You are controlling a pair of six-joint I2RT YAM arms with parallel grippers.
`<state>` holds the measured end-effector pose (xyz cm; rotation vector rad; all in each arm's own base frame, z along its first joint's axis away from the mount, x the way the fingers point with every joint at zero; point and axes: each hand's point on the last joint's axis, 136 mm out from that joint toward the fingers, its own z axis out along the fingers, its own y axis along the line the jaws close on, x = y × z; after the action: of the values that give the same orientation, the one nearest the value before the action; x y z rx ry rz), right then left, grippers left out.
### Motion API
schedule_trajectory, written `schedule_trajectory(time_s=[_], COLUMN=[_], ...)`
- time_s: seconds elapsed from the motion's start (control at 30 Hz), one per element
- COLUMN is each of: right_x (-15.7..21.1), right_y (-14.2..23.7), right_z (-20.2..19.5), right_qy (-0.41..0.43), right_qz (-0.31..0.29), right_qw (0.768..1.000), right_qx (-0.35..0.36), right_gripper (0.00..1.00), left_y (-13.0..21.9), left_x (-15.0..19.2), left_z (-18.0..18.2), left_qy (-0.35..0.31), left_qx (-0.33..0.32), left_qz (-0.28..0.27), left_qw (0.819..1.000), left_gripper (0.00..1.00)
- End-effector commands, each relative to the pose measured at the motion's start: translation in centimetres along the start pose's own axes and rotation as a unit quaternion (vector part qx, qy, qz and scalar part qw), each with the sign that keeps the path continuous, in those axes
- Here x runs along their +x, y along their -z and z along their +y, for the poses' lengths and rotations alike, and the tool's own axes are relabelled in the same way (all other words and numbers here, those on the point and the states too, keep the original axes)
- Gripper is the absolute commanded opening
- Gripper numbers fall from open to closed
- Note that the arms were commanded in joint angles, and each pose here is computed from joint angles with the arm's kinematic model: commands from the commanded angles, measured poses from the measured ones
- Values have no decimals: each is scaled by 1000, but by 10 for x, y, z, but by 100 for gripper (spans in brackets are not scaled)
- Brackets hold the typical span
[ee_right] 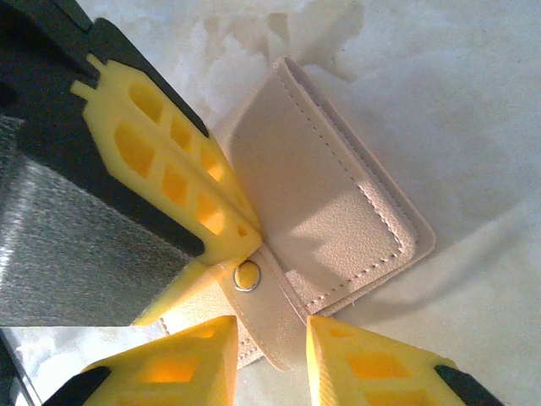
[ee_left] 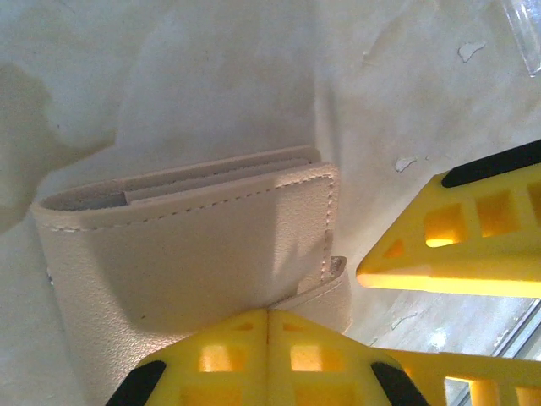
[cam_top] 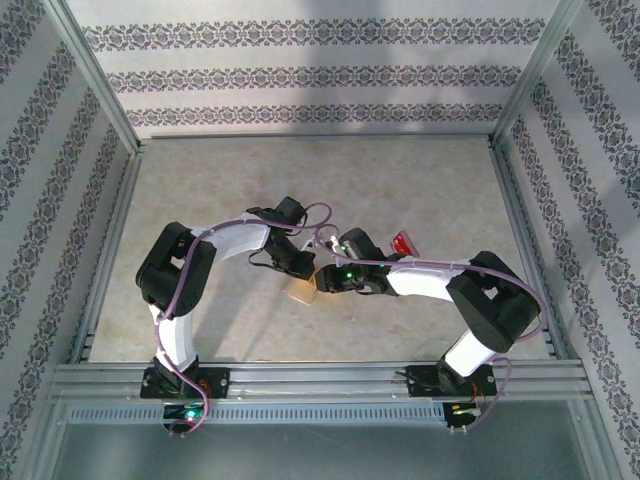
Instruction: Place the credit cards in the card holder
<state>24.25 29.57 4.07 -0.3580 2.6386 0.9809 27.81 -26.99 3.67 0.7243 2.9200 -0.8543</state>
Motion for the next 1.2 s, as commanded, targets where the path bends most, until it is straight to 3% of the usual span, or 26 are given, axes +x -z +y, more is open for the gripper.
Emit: schedule_trajectory(time_s=[0.0,0.27,0.83,1.17], right_x=[-8,-8,5,-1], right_y=[-3,-14,-33,-32], right_z=[2,5,-1,5], right_qy=[-9,-5,-1,7], right_qz=[-4,3,27,24], right_qw=[1000,1000,999,999], right_qx=[-3,3,23,23], right_gripper=[28,27,20,20], left_y=[2,-4,30,39], left_x=[13,18,1,7], left_z=[11,21,-3,10], left_qy=[4,4,3,14], left_qx=[-22,-36,-10,-33], left_qz=[16,25,-11,-23], left_qw=[1000,999,1000,999], left_gripper=[0,0,0,3])
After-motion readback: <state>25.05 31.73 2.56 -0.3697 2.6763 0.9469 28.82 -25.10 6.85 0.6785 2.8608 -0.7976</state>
